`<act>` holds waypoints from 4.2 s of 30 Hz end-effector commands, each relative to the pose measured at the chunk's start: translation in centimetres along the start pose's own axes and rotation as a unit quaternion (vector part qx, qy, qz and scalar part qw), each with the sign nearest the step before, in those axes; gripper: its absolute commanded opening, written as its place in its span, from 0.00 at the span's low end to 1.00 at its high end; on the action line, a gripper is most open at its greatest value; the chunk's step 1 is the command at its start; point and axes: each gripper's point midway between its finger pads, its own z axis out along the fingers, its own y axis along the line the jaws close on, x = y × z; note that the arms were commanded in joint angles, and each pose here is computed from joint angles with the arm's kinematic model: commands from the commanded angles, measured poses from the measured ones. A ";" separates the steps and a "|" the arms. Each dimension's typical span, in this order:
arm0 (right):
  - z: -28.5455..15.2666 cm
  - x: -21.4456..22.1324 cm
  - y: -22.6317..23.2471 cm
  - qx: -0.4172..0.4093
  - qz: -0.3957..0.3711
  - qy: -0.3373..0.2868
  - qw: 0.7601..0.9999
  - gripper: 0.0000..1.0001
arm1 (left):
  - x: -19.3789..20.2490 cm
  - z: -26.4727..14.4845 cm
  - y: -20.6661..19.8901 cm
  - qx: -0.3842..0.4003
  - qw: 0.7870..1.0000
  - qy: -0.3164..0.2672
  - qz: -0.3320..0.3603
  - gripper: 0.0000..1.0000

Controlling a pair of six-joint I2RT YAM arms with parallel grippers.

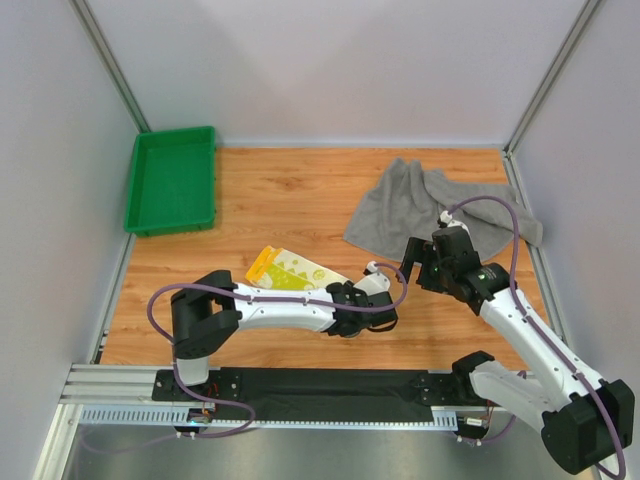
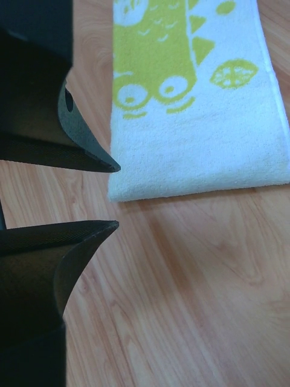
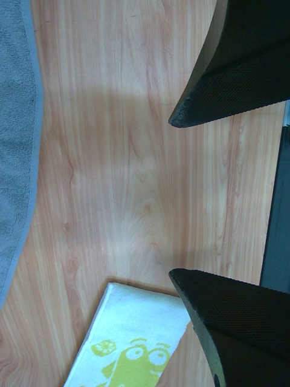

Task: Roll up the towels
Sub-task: Roll the towel

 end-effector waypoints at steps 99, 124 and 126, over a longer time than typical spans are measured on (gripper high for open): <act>9.7 1.4 4.0 0.035 -0.034 0.112 0.992 0.37 | 1.0 -2.8 0.3 0.192 0.967 -0.005 -0.169 0.00; 2.3 1.7 11.4 -0.206 -0.049 0.099 0.972 0.37 | 2.6 -1.2 4.4 0.306 0.864 0.067 -0.395 0.00; 2.0 2.3 12.5 -0.238 -0.054 0.108 0.964 0.34 | 2.9 -0.9 4.8 0.302 0.863 0.070 -0.398 0.00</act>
